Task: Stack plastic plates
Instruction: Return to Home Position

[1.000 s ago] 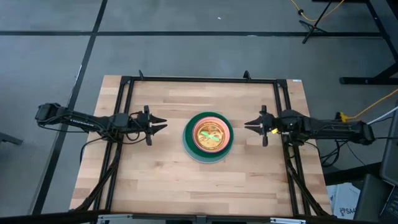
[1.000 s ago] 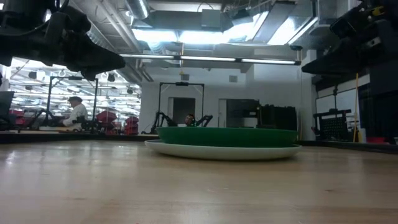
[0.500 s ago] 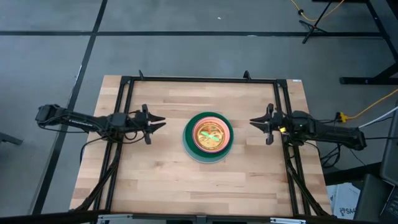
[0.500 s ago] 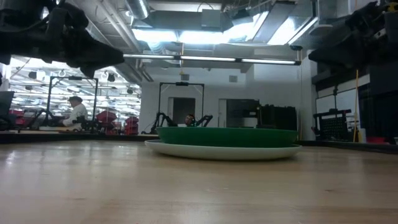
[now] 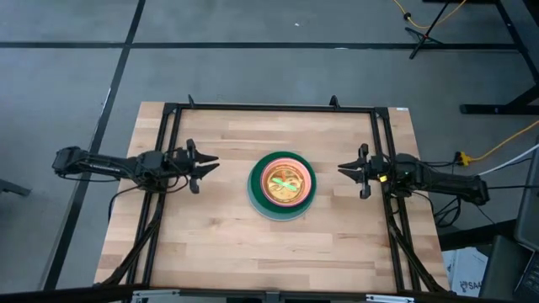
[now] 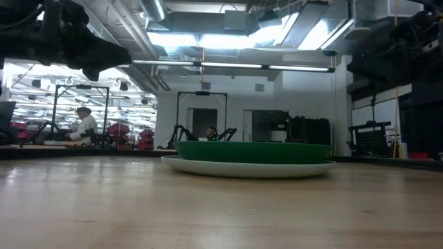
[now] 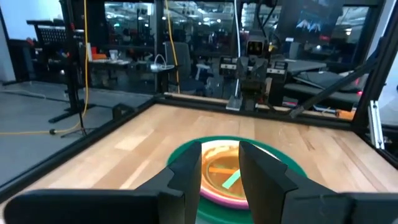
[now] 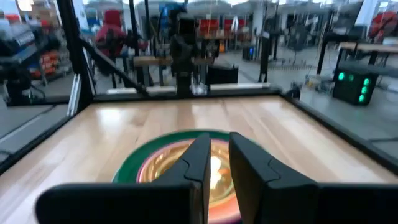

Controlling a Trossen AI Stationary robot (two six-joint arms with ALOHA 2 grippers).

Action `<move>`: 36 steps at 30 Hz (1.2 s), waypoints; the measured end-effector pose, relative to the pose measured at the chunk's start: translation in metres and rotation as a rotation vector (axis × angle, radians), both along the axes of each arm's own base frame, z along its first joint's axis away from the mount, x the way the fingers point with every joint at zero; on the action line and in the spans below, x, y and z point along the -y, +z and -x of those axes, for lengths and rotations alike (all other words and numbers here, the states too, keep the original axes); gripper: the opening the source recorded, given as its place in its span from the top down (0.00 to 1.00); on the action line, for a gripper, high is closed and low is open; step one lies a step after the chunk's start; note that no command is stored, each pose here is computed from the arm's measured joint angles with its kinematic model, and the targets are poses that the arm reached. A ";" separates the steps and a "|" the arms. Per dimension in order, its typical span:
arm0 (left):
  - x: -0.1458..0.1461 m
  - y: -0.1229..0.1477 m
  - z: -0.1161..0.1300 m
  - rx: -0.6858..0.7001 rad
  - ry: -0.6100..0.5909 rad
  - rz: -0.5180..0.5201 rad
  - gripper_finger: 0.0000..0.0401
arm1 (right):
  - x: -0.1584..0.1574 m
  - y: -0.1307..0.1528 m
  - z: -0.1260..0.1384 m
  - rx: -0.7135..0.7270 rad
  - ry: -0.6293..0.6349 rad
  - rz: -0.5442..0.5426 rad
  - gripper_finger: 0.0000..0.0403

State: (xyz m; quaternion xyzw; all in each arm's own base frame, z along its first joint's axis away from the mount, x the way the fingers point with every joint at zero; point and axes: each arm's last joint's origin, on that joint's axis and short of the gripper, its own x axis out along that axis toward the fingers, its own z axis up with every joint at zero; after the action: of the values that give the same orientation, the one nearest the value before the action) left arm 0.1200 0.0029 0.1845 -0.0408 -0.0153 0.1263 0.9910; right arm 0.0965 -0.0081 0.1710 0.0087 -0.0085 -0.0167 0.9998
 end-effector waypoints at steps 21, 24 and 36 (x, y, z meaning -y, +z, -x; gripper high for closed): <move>-0.002 0.002 0.028 0.057 0.023 -0.003 0.75 | 0.000 -0.002 0.000 0.013 0.015 0.003 0.87; -0.002 0.000 0.028 0.033 0.014 -0.004 0.75 | 0.000 -0.002 0.000 0.010 0.000 0.003 0.87; 0.001 -0.014 0.023 0.031 -0.062 -0.008 0.75 | 0.000 -0.002 0.000 0.007 -0.002 0.024 0.87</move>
State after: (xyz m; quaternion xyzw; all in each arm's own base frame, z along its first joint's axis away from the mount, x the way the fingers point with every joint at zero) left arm 0.0967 0.0023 0.1705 -0.0390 -0.0297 0.0946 0.9943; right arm 0.0968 -0.0082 0.1689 -0.0033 -0.0124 -0.0176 0.9998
